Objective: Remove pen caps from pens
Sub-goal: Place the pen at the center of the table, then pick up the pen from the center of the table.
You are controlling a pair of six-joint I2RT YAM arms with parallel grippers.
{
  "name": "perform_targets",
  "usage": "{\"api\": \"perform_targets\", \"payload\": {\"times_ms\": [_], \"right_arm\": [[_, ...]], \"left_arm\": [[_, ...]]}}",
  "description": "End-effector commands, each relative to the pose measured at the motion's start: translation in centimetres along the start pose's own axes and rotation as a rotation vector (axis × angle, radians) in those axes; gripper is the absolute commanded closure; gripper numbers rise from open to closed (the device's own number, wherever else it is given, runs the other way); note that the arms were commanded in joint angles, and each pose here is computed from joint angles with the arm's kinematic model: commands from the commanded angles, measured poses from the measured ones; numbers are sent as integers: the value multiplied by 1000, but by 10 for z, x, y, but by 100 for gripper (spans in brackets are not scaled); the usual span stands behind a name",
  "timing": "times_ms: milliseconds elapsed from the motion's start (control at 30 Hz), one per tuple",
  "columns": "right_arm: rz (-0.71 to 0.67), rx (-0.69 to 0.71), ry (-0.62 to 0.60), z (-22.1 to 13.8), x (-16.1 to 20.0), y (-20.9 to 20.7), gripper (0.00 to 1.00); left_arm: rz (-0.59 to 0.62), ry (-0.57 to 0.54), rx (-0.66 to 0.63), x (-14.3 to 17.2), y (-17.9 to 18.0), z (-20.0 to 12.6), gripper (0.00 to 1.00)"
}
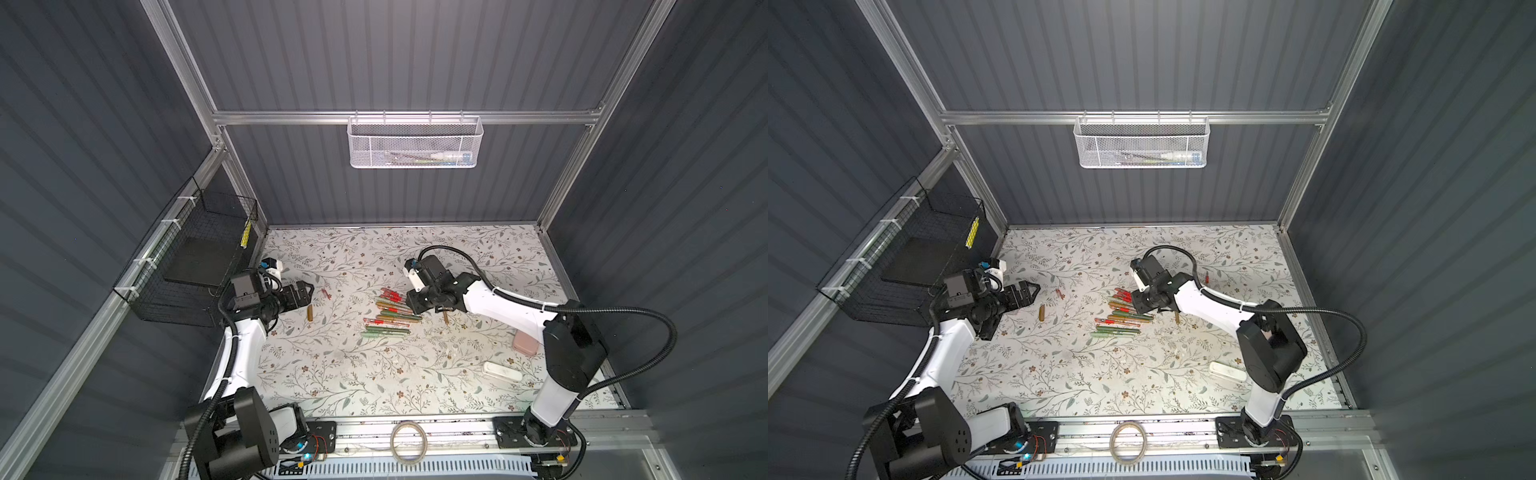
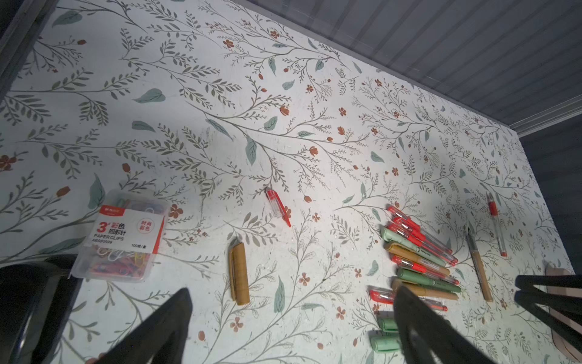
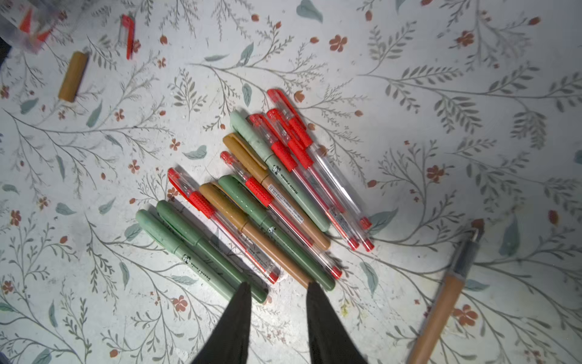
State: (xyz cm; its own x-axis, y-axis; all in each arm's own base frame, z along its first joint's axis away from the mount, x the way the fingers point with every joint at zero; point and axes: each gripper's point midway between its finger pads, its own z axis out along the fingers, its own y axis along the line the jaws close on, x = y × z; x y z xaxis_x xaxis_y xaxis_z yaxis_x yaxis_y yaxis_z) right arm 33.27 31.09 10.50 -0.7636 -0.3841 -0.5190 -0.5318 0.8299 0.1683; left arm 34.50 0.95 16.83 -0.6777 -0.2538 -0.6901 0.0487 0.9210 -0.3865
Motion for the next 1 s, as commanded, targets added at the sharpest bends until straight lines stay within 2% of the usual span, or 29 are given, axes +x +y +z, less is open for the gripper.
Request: {"api": "perform_targets", "payload": {"times_ms": [0,100,400,533,700,967], "right_arm": [[-33,-36,86,10,7,7,68],[-46,-34,84,20,-1,7,68],[-52,44,137,53,-35,-33,67],[-79,76,207,68,-35,-46,68],[-113,53,234,80,-34,-44,68],[-126,64,277,91,-32,-49,74]], "left_arm": [[-14,-16,-14,-5,4,-6,0],[-10,-25,-16,-5,4,-6,0],[-7,-38,-9,-7,2,-10,0],[-10,-33,-18,-9,2,-13,0],[-8,-36,-12,-9,1,-13,0],[-9,-35,-11,-9,1,-13,0]]}}
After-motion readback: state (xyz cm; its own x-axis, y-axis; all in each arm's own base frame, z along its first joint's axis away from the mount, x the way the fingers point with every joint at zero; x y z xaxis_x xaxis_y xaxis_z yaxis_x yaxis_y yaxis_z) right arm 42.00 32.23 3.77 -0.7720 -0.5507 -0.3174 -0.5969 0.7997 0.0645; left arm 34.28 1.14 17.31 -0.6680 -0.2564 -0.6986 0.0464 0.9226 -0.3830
